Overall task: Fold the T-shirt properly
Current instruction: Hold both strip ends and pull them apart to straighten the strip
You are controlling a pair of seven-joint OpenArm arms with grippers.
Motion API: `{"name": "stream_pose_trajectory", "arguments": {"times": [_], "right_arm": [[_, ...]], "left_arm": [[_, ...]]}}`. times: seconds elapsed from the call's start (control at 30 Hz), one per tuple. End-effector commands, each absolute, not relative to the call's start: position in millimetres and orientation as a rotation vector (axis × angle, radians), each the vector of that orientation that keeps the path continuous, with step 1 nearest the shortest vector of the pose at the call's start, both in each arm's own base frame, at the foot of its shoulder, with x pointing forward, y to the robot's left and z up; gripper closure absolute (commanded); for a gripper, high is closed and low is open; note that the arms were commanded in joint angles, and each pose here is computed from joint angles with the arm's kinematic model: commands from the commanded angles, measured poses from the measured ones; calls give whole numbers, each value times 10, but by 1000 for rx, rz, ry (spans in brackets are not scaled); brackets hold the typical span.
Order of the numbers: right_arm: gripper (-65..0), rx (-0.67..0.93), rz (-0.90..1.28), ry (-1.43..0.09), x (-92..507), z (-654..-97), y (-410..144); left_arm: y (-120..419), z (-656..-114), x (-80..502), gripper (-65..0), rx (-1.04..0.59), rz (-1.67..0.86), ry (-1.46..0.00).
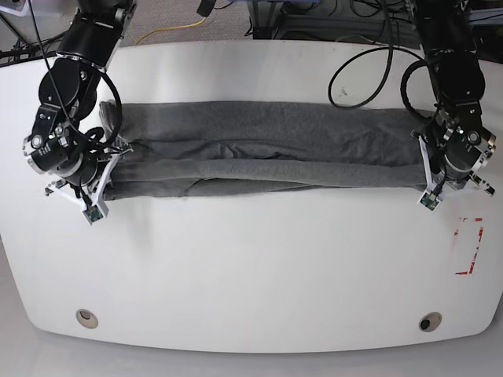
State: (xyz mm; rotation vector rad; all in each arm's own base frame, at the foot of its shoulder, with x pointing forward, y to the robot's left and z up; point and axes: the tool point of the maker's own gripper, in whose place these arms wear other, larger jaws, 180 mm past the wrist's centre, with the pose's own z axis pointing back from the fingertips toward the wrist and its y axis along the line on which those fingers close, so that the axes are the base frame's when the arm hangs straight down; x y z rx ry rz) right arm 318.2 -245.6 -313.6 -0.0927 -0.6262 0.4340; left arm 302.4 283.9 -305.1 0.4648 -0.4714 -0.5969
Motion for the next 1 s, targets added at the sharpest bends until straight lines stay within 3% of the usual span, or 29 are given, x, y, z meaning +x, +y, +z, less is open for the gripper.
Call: {"name": "stream_pose_trajectory", "arguments": {"times": [0.0, 0.67, 0.73, 0.87, 0.97], "right_arm": [[0, -83, 452, -695, 3259, -2958, -2408], [-21, -2, 463, -551, 2733, -3428, -2365], [-32, 0, 463, -544, 2707, -3449, -2365], [-98, 2, 463, -521, 2624, -3507, -2366], [-243, 3, 463, -520, 2611, -3509, -2366]], "left_arm": [[2923, -2935, 3051, 0, 509, -594, -485], [2884, -3453, 2496, -7, 464, -704, -291], [2880, -3462, 2486, -35, 462, -706, -288], [2875, -3465, 2486, -203, 461, -706, -289], [2875, -3461, 2491, -350, 462, -706, -290]]}}
